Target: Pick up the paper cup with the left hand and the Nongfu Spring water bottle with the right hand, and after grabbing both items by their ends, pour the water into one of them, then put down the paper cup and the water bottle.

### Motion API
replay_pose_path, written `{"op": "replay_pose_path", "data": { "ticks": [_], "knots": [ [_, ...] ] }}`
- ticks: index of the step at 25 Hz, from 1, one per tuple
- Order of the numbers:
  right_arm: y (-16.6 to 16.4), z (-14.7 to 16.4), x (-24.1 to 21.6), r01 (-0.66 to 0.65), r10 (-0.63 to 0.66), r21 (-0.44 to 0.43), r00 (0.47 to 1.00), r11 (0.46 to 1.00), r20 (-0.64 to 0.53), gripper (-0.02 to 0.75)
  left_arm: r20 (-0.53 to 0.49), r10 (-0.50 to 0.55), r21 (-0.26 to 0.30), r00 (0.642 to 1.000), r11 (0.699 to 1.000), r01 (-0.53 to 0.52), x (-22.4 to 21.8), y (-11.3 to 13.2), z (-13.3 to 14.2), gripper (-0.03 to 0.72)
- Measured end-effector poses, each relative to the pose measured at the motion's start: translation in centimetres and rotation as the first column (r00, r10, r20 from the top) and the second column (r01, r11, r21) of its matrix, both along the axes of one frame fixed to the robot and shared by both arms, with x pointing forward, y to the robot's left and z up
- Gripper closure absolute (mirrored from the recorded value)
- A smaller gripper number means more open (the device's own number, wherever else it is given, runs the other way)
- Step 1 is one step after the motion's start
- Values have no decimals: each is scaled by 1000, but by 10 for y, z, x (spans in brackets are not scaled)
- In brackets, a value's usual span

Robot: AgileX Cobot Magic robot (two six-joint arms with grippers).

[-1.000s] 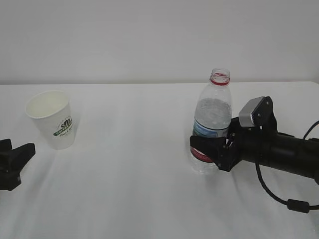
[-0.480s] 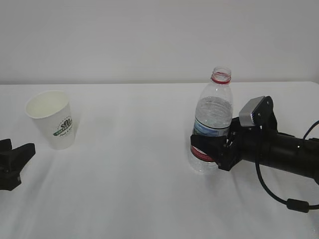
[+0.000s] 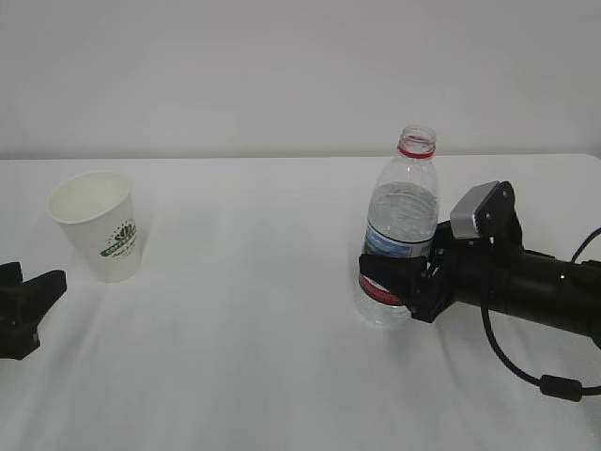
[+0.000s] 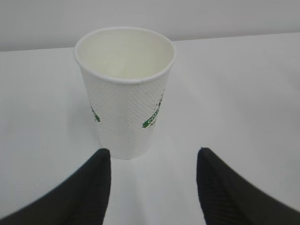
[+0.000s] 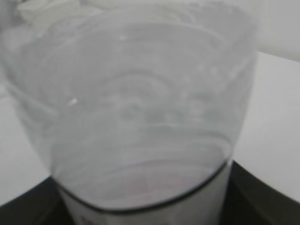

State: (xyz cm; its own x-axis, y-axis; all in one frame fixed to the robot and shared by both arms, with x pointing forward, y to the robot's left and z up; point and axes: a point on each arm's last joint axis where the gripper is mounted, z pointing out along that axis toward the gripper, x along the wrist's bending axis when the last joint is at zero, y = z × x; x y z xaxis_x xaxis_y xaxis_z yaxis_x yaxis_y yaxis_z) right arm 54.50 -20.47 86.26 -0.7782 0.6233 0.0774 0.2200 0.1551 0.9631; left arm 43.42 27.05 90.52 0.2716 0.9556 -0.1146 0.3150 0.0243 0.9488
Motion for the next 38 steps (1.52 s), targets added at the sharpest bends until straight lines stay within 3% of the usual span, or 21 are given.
{"op": "replay_pose_path", "data": {
  "ticks": [33, 38],
  "knots": [
    [-6, 0, 8, 124, -124, 27, 992, 992, -11, 235, 0, 0, 0, 1000, 1000, 0, 0, 0, 0, 257],
    [-9, 3, 11, 164, -164, -3, 986, 986, -19, 235, 0, 0, 0, 1000, 1000, 0, 0, 0, 0, 257]
  ]
}}
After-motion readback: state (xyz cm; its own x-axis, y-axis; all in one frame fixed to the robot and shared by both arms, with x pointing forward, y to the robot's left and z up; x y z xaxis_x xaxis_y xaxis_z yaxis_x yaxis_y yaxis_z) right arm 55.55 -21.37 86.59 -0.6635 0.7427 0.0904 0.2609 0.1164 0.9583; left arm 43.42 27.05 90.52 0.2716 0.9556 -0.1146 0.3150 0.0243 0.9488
